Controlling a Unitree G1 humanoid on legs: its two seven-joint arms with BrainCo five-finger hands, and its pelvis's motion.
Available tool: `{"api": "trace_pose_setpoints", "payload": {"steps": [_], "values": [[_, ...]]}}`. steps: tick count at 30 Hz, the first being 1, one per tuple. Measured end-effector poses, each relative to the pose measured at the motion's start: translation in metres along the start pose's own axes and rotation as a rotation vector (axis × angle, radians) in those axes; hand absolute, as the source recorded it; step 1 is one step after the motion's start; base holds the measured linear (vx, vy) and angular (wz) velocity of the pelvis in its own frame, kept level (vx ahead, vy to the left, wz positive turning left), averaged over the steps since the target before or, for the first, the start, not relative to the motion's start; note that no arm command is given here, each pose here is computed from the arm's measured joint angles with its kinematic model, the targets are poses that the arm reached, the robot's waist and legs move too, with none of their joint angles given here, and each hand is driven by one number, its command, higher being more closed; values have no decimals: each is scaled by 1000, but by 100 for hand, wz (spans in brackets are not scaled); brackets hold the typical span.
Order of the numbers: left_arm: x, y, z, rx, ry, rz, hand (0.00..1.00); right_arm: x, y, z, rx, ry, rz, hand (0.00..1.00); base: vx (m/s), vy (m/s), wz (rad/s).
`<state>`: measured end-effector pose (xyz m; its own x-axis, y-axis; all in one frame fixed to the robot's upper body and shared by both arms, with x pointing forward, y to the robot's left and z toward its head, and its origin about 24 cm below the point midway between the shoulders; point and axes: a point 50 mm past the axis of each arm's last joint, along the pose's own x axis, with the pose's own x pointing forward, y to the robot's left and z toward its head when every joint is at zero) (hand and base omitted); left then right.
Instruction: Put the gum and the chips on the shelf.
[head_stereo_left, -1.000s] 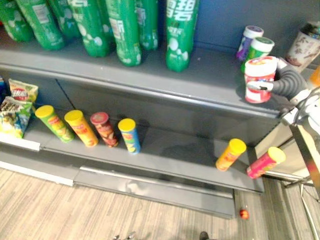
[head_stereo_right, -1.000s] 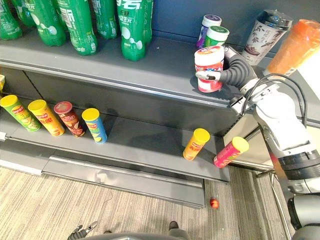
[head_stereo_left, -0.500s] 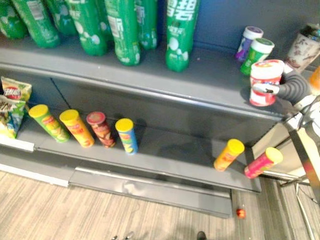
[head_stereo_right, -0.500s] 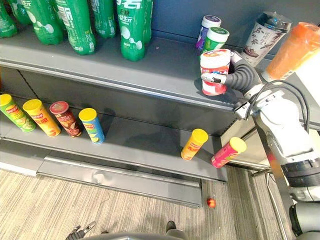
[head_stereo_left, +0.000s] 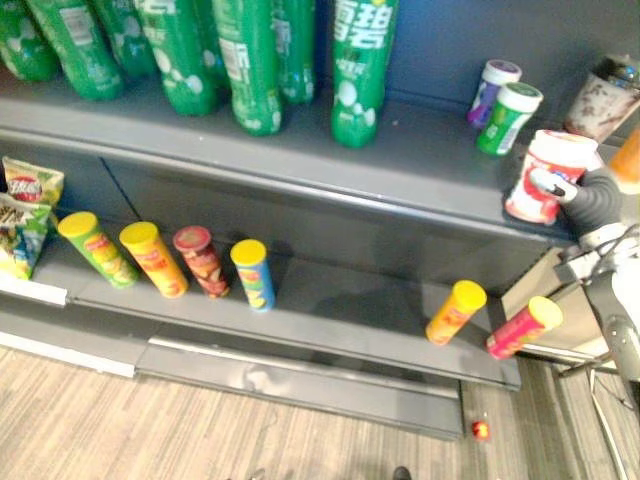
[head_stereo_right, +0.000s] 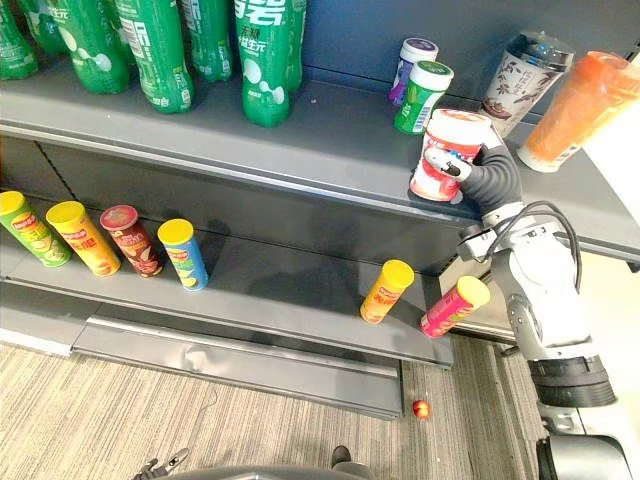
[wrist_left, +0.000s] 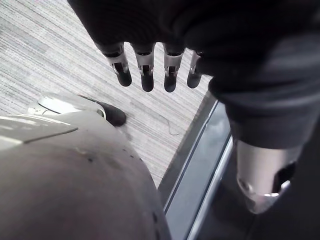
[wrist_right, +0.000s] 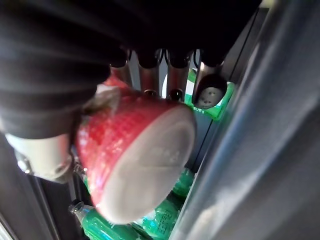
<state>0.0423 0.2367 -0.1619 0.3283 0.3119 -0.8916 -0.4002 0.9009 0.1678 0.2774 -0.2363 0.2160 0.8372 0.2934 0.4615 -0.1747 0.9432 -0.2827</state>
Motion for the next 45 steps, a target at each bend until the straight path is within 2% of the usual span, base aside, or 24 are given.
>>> {"api": "trace_pose_setpoints", "payload": {"steps": [4,5,10,22,45], "values": [[0,0,0,2,1,2,0,-2,2,0,0,2,2,100,0,0,0],[0,0,0,2,1,3,0,-2,2,0,0,2,1,0,0,0,0],[-1,1,-2,4,5,15,0,-3,7,-1,23,-14,-6,0,0,0,0],[-1,1,-2,3,5,17,0,-2,8,2,-100,-23,-12,0,0,0,0],[-1,-1,-4,-23,9,21,0,12,-6,6,-70,-24,-70,0,0,0,0]]}}
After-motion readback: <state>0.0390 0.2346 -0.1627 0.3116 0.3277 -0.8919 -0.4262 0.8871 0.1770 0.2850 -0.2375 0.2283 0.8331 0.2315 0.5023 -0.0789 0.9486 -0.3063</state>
